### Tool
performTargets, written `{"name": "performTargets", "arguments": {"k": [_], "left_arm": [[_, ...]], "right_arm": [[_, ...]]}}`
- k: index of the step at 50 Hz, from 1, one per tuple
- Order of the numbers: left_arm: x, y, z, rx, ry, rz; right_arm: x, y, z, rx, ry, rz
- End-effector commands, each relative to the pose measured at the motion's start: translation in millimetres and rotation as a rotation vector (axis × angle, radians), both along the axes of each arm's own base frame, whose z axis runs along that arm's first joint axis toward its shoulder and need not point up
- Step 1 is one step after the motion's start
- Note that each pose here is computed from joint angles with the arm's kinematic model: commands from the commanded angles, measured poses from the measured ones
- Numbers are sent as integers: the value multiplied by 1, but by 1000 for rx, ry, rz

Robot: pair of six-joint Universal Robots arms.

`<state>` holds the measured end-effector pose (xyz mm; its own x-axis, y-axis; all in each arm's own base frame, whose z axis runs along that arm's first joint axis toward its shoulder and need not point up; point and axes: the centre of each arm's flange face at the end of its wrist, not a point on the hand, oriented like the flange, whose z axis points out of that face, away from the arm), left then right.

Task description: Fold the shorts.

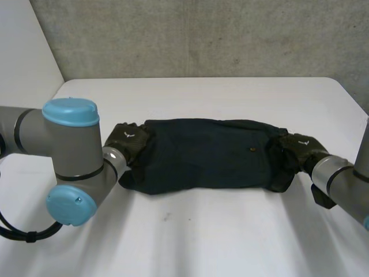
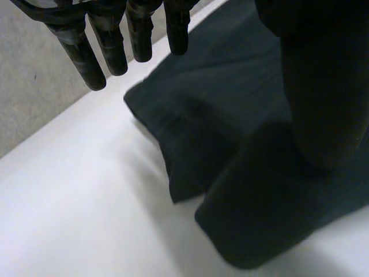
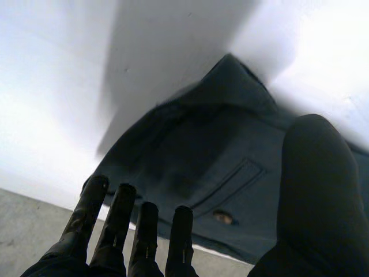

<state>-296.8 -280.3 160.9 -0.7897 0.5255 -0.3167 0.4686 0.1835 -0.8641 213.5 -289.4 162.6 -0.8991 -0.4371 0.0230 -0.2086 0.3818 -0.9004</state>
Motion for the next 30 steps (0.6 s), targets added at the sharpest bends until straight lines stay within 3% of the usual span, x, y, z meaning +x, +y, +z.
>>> {"name": "performTargets", "arguments": {"k": [1, 12, 18, 22, 30], "left_arm": [[11, -15, -21, 27, -16, 43], [11, -16, -28, 29, -24, 42], [12, -15, 5, -32, 19, 48], [14, -9, 33, -90, 51, 47], [22, 6, 74, -161, 125, 52]], "right_arm": [[0, -5, -25, -4, -2, -34], [-7, -18, -42, -32, 76, -94], [-19, -25, -30, -64, 100, -114], [-27, -27, -7, -163, 200, -88], [-51, -38, 17, -301, 557, -18]]}}
